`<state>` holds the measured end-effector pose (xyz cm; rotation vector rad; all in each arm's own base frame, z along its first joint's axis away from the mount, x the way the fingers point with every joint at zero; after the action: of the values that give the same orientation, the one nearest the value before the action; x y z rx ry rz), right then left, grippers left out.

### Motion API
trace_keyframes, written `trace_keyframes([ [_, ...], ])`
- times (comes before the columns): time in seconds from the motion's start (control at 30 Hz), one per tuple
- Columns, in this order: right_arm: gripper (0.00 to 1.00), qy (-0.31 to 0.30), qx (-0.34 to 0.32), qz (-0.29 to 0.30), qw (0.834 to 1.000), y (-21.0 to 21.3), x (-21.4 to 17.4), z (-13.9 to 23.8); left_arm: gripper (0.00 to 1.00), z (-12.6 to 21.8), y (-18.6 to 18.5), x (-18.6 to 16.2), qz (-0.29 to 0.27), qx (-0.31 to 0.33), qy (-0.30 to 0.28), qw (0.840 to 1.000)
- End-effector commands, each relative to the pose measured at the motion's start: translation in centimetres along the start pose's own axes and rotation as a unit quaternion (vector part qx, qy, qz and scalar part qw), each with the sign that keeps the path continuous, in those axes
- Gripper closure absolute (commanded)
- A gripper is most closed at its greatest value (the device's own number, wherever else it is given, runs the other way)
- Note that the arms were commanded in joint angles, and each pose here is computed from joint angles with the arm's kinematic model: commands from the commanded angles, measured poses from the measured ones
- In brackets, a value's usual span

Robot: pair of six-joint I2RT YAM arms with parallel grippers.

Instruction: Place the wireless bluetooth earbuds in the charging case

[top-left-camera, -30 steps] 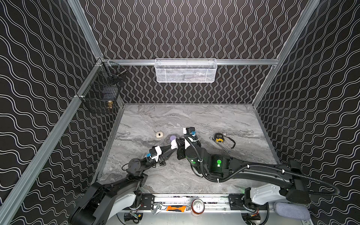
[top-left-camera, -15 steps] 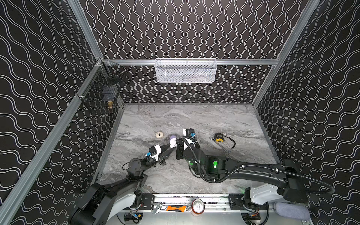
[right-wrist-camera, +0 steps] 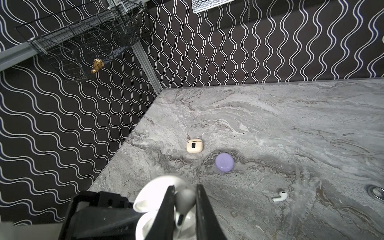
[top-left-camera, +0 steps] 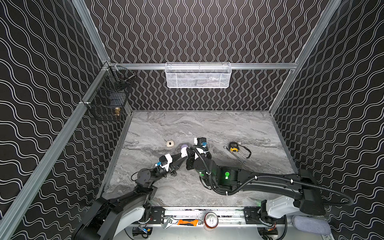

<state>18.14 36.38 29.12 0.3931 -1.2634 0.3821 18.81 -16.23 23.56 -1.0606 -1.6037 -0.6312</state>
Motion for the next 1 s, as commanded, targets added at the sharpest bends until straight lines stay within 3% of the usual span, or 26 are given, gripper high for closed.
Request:
trace_keyframes([
  [0.0,0.88,0.007,0.001,0.0,1.0,0.2,-0.4,-0.2,1.0,0.0,-0.8,1.5,-0.035,-0.02,-0.035,0.999],
  [0.7,0.9,-0.004,-0.011,0.003,1.0,0.1,-1.0,-0.6,1.0,0.0,-0.6,1.5,-0.034,-0.013,-0.031,0.999],
  [0.97,0.9,-0.028,-0.005,0.007,1.0,0.1,0.5,-0.2,1.0,0.0,-0.5,1.5,-0.034,-0.01,-0.026,0.999],
])
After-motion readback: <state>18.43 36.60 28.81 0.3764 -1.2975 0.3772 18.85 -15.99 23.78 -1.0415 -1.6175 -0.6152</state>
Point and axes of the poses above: each gripper's point midway between its finger pads, its own z axis back along the fingers, its own y axis along the line the jaws close on, x = y × z, the point moved 5 cm from there along z, back along the fingers, and after that the axes turned 15 degrees about z, right-handed, at the moved point
